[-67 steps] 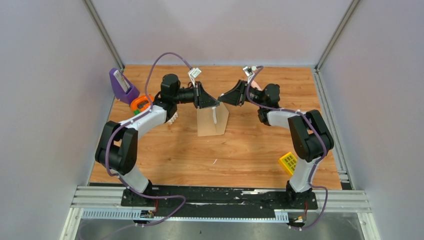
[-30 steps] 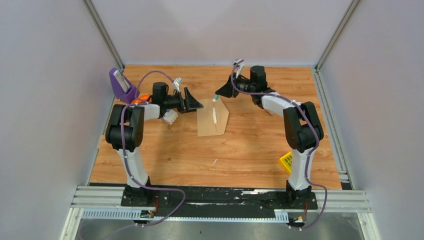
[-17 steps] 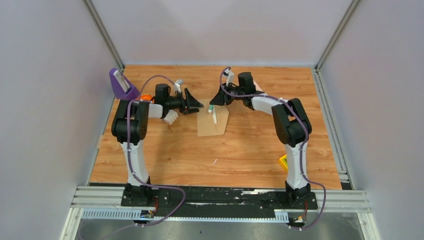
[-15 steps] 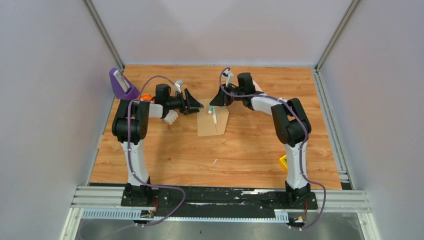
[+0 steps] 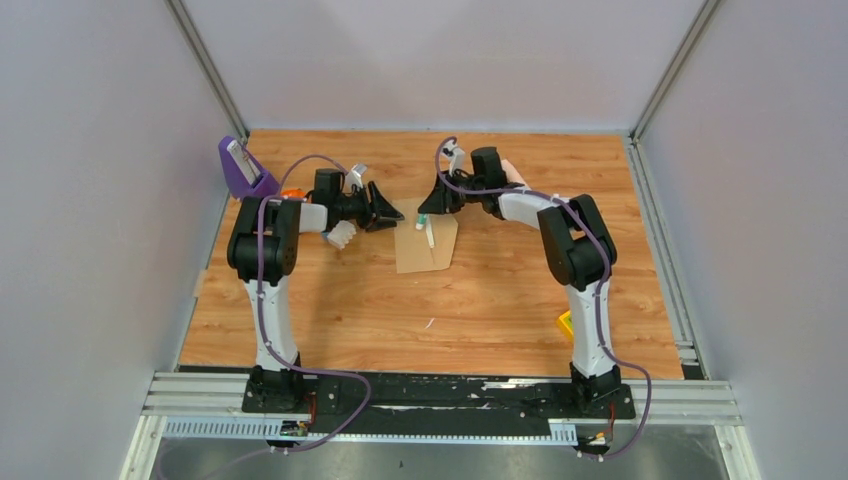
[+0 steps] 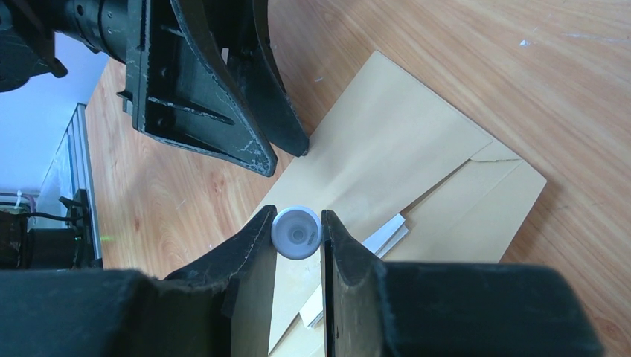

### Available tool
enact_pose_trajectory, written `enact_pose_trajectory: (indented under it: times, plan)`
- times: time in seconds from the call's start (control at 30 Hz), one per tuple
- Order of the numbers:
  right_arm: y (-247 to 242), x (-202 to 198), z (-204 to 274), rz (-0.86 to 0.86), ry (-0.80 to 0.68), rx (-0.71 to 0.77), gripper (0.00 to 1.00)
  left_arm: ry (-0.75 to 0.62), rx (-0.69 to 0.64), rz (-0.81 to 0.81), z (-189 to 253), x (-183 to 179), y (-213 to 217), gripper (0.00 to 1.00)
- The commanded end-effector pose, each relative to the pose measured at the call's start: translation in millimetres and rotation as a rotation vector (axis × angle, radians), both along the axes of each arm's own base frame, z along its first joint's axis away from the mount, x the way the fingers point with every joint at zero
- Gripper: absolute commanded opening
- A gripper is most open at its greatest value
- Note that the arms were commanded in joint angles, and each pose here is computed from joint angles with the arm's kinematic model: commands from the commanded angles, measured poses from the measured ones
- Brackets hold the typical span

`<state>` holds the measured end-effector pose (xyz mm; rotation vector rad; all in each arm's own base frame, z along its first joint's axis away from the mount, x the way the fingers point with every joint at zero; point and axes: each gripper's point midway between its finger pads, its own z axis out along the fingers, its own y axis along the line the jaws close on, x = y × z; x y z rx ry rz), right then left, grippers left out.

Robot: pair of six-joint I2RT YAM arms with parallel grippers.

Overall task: Place the letter into the envelope and seal it
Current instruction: Paint the envelope at the center of the board.

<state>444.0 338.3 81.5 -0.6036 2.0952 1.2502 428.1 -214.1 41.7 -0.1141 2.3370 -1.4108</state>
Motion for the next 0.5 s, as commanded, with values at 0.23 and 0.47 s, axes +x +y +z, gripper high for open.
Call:
enact_pose_trajectory:
  times: [0.23, 0.47]
  plan:
    - [7.1, 5.7, -6.3, 0.006, -0.019, -0.042, 0.0, 0.025, 0.067, 0.004, -16.5, 3.3, 0.0, 0.43]
    - [7.3, 1.4, -9.3, 0.015, -0.005, -0.054, 0.0, 0.039, 0.09, 0.008, -21.6, 3.2, 0.3, 0.27]
